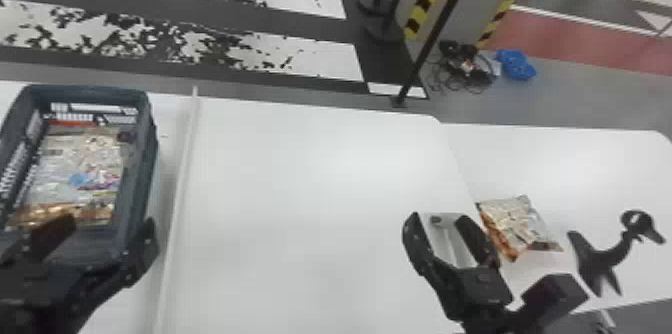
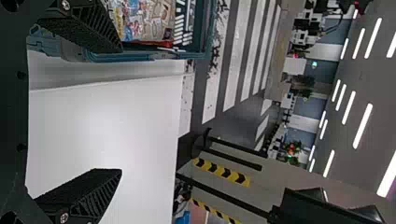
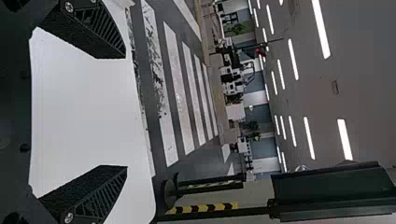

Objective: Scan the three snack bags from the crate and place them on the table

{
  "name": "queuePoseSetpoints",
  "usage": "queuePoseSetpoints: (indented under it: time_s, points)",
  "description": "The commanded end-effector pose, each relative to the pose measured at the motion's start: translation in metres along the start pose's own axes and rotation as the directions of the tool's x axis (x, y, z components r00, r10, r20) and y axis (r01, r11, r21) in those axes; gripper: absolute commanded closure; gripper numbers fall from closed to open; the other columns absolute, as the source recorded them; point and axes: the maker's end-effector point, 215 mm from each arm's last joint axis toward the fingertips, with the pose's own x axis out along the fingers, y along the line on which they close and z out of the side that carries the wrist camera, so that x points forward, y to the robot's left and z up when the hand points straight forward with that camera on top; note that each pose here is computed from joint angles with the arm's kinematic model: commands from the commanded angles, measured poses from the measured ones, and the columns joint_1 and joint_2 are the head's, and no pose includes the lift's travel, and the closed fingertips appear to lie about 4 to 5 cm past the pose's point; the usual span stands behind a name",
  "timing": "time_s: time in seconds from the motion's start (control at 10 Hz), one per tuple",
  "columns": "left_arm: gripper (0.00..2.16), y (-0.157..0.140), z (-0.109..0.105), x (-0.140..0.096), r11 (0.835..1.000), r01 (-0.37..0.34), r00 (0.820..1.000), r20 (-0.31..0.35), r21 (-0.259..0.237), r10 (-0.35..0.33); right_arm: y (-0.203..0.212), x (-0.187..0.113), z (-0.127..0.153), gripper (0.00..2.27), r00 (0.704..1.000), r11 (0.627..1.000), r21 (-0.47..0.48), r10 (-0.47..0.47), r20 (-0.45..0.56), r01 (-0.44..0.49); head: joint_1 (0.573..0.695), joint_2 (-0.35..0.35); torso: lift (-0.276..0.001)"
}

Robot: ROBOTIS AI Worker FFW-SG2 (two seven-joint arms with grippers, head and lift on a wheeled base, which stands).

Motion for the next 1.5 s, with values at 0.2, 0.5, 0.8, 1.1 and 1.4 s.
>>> queuePoseSetpoints:
  time_s: [0.2, 0.5, 0.8, 1.1, 1.4]
  points:
    - [0.08, 0.045, 0.024, 0.039, 0.993, -0.115, 0.986, -0.122, -0.007, 0.113, -0.010, 0.014, 0.008, 0.11, 0.999, 0.998, -0.050, 0.040, 0.007, -0.039, 0.695, -0.208, -0.037]
    - [0.09, 0.070, 0.056, 0.069, 0.987, -0.163, 0.981, -0.108, 0.002, 0.162, -0.010, 0.018, -0.004, 0.11, 0.999, 0.997, -0.050, 0.052, -0.011, -0.052, 0.695, -0.167, -0.037]
    - [0.09, 0.119, 0.065, 0.098, 0.972, -0.235, 0.956, -0.180, -0.004, 0.230, -0.013, 0.018, -0.018, 0.11, 0.997, 0.997, -0.049, 0.061, -0.041, -0.063, 0.695, -0.116, -0.037]
    - [0.09, 0.143, 0.039, 0.116, 0.964, -0.264, 0.933, -0.252, 0.000, 0.256, -0.019, 0.017, -0.029, 0.11, 0.996, 0.997, -0.039, 0.057, -0.064, -0.059, 0.695, -0.076, -0.037]
    - [0.09, 0.160, 0.024, 0.127, 0.959, -0.281, 0.913, -0.298, 0.038, 0.279, -0.022, 0.014, -0.033, 0.11, 0.995, 0.998, -0.023, 0.062, -0.075, -0.063, 0.695, -0.061, -0.037]
